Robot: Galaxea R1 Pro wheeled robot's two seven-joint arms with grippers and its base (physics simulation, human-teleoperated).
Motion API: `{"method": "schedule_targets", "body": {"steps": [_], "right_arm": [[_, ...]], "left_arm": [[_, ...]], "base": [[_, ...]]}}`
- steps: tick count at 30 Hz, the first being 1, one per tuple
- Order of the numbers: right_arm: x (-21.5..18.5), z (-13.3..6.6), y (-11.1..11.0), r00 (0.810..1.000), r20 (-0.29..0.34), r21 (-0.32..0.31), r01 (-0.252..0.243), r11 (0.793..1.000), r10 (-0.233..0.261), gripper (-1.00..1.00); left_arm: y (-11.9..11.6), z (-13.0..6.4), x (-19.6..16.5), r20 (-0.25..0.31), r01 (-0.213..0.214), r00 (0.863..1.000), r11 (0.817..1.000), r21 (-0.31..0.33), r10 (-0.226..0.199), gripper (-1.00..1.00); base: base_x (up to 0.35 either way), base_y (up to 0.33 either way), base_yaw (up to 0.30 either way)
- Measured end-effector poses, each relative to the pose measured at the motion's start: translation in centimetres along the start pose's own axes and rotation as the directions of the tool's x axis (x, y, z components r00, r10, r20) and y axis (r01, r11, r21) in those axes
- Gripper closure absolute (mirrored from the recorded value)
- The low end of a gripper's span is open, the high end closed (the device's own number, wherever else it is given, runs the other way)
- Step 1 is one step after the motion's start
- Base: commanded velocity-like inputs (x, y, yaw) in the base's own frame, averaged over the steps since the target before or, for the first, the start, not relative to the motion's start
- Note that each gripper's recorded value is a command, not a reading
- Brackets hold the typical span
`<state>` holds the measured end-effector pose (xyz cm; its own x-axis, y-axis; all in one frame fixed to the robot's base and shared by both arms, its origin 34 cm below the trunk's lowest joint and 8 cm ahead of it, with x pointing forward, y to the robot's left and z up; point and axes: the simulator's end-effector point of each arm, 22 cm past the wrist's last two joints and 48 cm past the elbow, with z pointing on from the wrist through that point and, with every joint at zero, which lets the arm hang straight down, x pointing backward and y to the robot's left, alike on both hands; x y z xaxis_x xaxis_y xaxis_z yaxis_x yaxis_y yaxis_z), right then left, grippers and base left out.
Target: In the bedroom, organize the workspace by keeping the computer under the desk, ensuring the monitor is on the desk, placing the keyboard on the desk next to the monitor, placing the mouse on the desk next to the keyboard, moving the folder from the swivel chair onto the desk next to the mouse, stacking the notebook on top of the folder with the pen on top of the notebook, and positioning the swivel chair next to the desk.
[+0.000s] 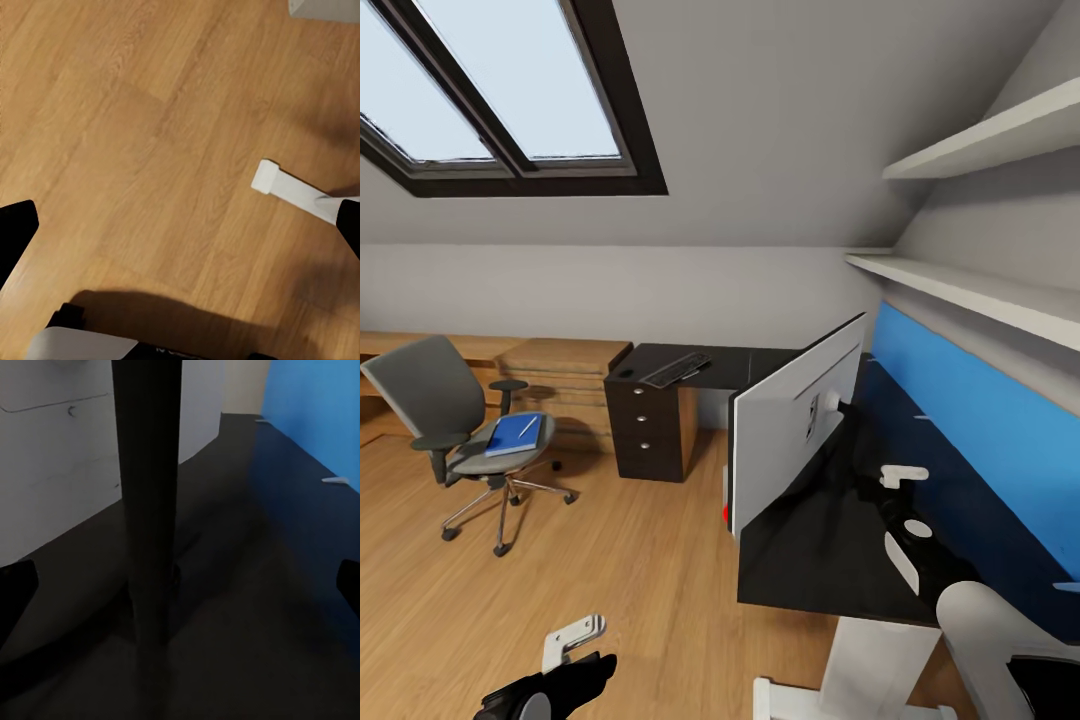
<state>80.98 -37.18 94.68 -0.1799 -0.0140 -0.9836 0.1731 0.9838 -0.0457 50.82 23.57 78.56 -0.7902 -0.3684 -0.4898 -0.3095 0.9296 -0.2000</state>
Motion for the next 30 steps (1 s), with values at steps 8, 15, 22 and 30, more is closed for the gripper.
{"method": "schedule_targets", "body": {"steps": [8,15,22,30], "right_arm": [[0.02,0.00,0.01,1.000,0.000,-0.001,0.001,1.000,-0.001,-1.00],[0.04,0.00,0.06,1.000,-0.001,-0.001,0.001,1.000,-0.001,-1.00],[0.15,-0.04,0.10,1.000,-0.004,-0.001,0.002,1.000,-0.002,-1.00],[0.15,-0.01,0.08,1.000,-0.005,-0.001,0.002,1.000,-0.002,-1.00]], "left_arm": [[0.00,0.00,0.01,-0.001,0.000,1.000,1.000,0.001,0.000,-1.00],[0.00,-0.03,-0.10,0.003,-0.003,1.000,1.000,0.001,0.003,-1.00],[-0.03,-0.04,-0.13,0.004,-0.005,1.000,1.000,0.003,0.005,-1.00],[-0.01,-0.02,-0.10,0.004,-0.007,1.000,1.000,0.001,0.007,-1.00]], "base": [[0.000,0.000,0.000],[0.018,0.000,0.000],[0.128,0.000,0.000],[0.037,0.000,0.000]]}}
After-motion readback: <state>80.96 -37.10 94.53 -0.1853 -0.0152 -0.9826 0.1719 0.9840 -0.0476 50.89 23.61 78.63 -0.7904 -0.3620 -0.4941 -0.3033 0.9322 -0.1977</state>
